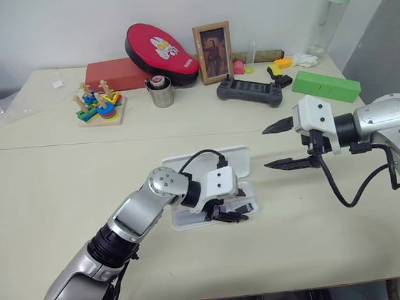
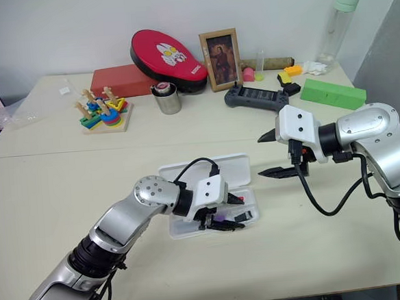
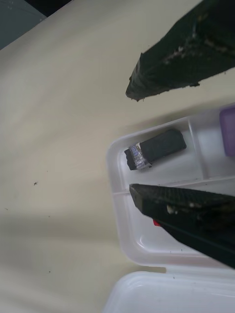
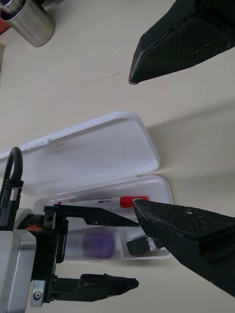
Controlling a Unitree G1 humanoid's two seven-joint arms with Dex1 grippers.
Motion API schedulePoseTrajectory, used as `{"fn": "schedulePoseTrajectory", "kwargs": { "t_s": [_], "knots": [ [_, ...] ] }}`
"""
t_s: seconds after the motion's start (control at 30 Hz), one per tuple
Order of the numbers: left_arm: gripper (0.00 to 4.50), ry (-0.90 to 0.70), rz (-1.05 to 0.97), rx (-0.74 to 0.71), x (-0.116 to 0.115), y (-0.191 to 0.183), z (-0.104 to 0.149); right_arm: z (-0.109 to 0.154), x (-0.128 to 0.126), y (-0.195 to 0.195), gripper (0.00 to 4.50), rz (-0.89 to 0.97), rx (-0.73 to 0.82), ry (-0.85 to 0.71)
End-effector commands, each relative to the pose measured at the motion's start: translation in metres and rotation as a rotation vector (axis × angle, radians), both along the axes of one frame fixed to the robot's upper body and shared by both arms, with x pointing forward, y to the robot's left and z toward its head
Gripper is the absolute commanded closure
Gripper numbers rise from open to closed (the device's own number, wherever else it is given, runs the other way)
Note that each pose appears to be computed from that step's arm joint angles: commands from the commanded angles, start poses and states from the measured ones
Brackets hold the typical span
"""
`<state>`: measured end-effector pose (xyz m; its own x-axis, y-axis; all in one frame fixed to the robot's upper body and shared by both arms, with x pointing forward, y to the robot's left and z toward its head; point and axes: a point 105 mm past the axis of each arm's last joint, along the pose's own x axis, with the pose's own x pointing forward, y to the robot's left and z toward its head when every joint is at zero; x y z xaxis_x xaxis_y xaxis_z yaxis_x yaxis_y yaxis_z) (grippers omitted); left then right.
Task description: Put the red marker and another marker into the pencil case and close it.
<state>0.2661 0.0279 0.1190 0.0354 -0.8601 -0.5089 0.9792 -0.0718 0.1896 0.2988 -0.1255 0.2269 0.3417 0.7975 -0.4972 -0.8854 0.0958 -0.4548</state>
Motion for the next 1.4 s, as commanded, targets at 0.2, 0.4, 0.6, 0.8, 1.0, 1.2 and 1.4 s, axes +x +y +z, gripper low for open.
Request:
{"fn": "schedulePoseTrajectory", "kwargs": {
  "t_s": [0.2,0.4,0.6,0.8,1.0,1.2,1.4],
  "knots": [
    [0.05,-0.05,0.004,-0.174,-0.007,0.006,0.066,0.019,-0.001,-0.001,0.57,-0.001,0.031,-0.069],
    [0.05,-0.052,0.059,-0.237,-0.022,0.037,0.106,0.028,0.002,0.0,0.57,-0.012,0.072,-0.078],
    [0.05,-0.169,0.28,-0.223,-0.013,0.087,0.138,0.037,0.016,0.006,0.57,-0.049,0.124,-0.109],
    [0.05,-0.241,0.492,-0.19,-0.009,0.138,0.156,0.041,0.035,0.011,0.57,-0.092,0.156,-0.136],
    [0.02,-0.247,0.653,-0.11,-0.008,0.178,0.146,0.04,0.048,0.021,0.75,-0.089,0.188,-0.134],
    [0.0,-0.238,0.679,-0.121,-0.011,0.182,0.138,0.029,0.065,0.034,1.99,-0.095,0.204,-0.113],
    [0.0,-0.227,0.696,-0.12,-0.011,0.187,0.135,0.019,0.079,0.046,3.5,-0.077,0.209,-0.09]
  ]
}}
